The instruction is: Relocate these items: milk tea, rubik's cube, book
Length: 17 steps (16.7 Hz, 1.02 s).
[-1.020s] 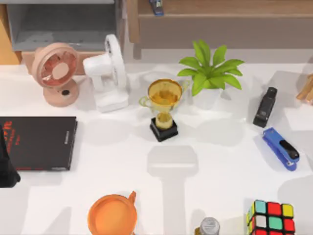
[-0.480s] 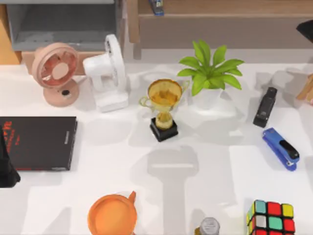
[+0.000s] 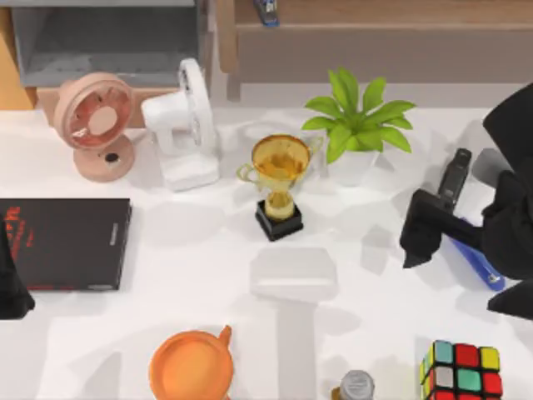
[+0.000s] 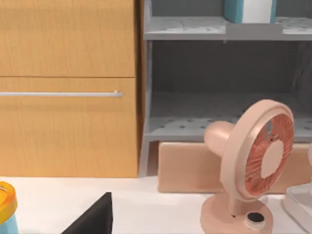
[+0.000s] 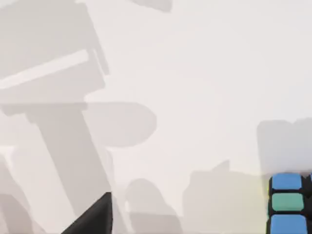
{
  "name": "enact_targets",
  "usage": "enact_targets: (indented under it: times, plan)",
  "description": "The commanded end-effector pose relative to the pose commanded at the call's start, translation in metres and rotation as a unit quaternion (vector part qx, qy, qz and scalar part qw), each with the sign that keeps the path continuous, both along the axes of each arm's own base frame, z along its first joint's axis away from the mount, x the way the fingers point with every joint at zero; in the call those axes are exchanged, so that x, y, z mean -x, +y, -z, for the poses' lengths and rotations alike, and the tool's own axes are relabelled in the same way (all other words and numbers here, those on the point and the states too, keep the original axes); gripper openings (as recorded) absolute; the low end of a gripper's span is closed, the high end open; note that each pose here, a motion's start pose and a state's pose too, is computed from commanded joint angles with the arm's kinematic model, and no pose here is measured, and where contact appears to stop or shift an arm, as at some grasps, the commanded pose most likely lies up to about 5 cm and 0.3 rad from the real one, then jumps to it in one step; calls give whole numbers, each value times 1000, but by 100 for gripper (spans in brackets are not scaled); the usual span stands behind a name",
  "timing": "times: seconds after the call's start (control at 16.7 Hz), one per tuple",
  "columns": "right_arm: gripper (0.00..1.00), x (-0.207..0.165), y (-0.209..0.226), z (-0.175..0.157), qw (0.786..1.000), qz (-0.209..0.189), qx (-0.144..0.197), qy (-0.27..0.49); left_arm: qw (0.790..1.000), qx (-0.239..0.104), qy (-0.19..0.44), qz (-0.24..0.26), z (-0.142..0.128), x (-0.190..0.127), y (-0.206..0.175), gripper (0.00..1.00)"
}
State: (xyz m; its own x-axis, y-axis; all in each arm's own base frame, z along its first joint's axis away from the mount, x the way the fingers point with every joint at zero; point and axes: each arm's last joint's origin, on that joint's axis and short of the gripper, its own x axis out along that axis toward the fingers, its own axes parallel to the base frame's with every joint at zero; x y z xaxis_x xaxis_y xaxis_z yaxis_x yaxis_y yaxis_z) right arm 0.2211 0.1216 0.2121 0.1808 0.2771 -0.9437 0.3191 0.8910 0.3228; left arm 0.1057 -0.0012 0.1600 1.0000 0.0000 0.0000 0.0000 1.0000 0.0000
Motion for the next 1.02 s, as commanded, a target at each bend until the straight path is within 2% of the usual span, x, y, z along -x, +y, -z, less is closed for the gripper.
enact_targets:
  times: [0.18,0.36,0.48,0.78,1.02]
  plan:
    - [100,32,18,1,993,-53,85,57,1000,0,0,0,0,0,0,100]
    - [100,49,26,-1,983,-93,139,75,1000,0,0,0,0,0,0,100]
    - [100,52,27,-2,980,-102,149,77,1000,0,0,0,0,0,0,100]
    - [100,52,27,0,980,-101,149,79,1000,0,0,0,0,0,0,100]
    - [100,50,28,21,981,-102,149,77,1000,0,0,0,0,0,0,100]
